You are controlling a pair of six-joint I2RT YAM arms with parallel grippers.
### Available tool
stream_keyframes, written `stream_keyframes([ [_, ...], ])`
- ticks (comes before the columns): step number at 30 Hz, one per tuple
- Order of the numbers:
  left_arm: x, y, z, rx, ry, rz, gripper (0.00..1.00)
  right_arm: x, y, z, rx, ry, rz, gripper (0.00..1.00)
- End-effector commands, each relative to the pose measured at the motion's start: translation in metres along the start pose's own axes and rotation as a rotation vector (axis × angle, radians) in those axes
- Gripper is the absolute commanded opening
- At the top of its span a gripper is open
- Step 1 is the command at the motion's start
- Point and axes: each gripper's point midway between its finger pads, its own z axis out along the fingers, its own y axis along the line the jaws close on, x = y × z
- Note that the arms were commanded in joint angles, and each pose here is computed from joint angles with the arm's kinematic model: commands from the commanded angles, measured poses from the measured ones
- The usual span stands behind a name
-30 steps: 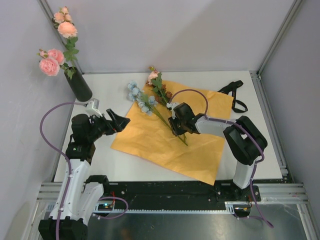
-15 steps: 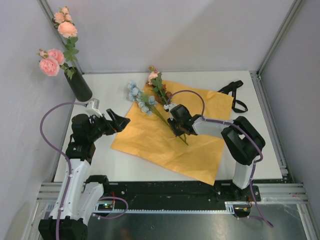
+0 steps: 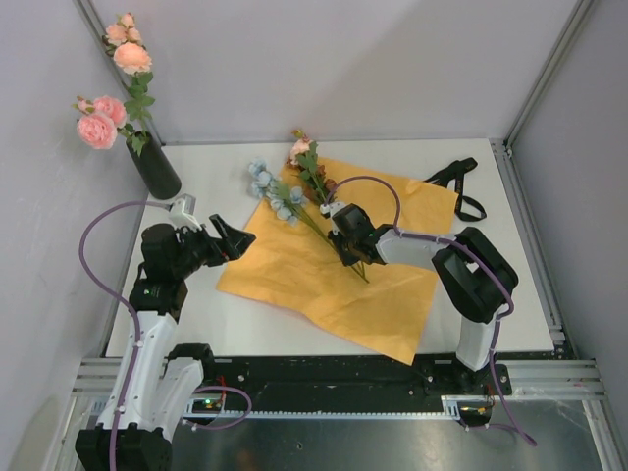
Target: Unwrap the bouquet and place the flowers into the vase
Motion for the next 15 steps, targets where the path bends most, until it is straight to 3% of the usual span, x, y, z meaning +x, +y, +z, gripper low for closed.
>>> stream_keyframes([
  [1,-0.009,-0.004,-0.001,0.006,-0.024,0.042,0.95,0.006,0.004,0.005,-0.010,0.027,0.001,0.10],
  [5,-0.013,-0.003,-0.001,-0.013,-0.032,0.019,0.95,-0.018,0.006,-0.010,-0.023,-0.050,0.004,0.01],
  [15,-0.012,-0.015,0.010,0.013,0.020,-0.067,0.93,-0.084,0.018,-0.058,-0.201,-0.268,0.100,0.00],
])
